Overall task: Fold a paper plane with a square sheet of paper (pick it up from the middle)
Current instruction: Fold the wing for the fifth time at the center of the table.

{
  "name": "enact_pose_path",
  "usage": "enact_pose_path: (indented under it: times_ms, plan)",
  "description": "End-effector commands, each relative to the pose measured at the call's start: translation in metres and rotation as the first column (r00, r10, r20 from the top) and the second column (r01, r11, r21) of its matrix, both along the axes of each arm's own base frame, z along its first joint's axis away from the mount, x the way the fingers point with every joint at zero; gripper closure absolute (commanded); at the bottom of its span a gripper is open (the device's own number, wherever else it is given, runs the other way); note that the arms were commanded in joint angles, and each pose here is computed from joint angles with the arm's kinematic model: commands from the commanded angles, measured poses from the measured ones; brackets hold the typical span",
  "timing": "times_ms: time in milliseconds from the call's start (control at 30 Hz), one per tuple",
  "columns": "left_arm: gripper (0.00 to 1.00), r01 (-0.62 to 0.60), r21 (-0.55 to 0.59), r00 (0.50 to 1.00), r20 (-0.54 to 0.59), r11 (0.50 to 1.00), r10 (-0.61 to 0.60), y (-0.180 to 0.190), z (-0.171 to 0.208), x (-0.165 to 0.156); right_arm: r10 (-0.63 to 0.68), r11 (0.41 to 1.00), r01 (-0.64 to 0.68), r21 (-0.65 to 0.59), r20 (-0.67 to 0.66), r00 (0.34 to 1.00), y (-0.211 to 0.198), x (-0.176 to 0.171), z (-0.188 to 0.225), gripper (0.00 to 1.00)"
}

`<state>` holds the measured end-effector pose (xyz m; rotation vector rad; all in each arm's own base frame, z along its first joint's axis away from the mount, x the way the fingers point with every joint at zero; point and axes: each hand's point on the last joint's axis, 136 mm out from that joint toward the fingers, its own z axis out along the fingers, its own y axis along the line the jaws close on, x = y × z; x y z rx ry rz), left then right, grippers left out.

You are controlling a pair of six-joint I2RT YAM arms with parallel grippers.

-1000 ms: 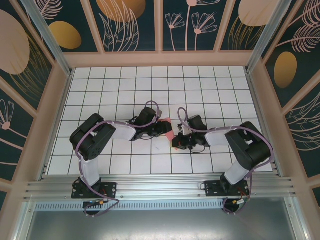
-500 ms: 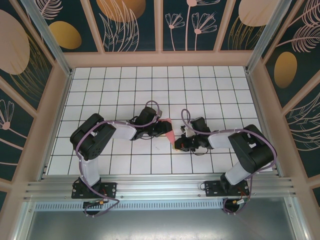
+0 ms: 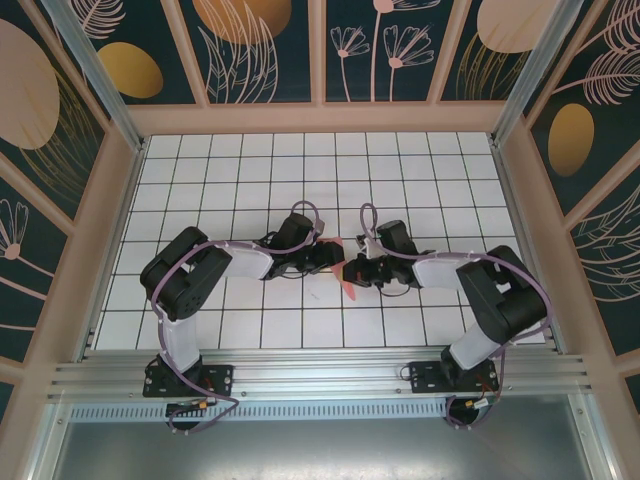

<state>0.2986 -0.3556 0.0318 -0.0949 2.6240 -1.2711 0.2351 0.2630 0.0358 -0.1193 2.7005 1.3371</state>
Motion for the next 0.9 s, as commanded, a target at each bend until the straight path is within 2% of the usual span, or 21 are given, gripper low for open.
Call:
enact_pose_path:
  times_ms: [0, 100, 267, 633, 867]
  plan:
    - [0.52, -0.004, 0.128, 0.999, -0.049, 0.992, 0.01, 0.016, -0.047, -0.007, -0.009, 1.0, 0.008, -0.022, -0.046, 0.999, -0.002, 0.001, -0.019, 1.0]
    - [0.52, -0.01, 0.129, 0.999, -0.039, 0.992, 0.015, 0.016, -0.045, -0.004, -0.032, 0.993, 0.021, -0.116, -0.098, 0.995, -0.017, -0.009, -0.045, 1.0]
    - [0.52, -0.032, 0.12, 0.999, -0.02, 0.992, 0.035, 0.02, -0.038, 0.007, -0.033, 0.983, 0.005, -0.183, -0.151, 0.988, -0.032, -0.026, -0.065, 1.0]
    - [0.5, -0.057, 0.105, 0.998, 0.039, 0.993, 0.053, 0.033, -0.026, 0.042, -0.023, 0.98, -0.012, -0.201, -0.17, 0.985, -0.038, -0.033, -0.071, 1.0]
    - [0.49, -0.049, 0.065, 0.997, 0.056, 0.997, 0.045, 0.033, -0.019, 0.049, -0.023, 0.979, -0.013, -0.206, -0.174, 0.984, -0.041, -0.034, -0.073, 1.0]
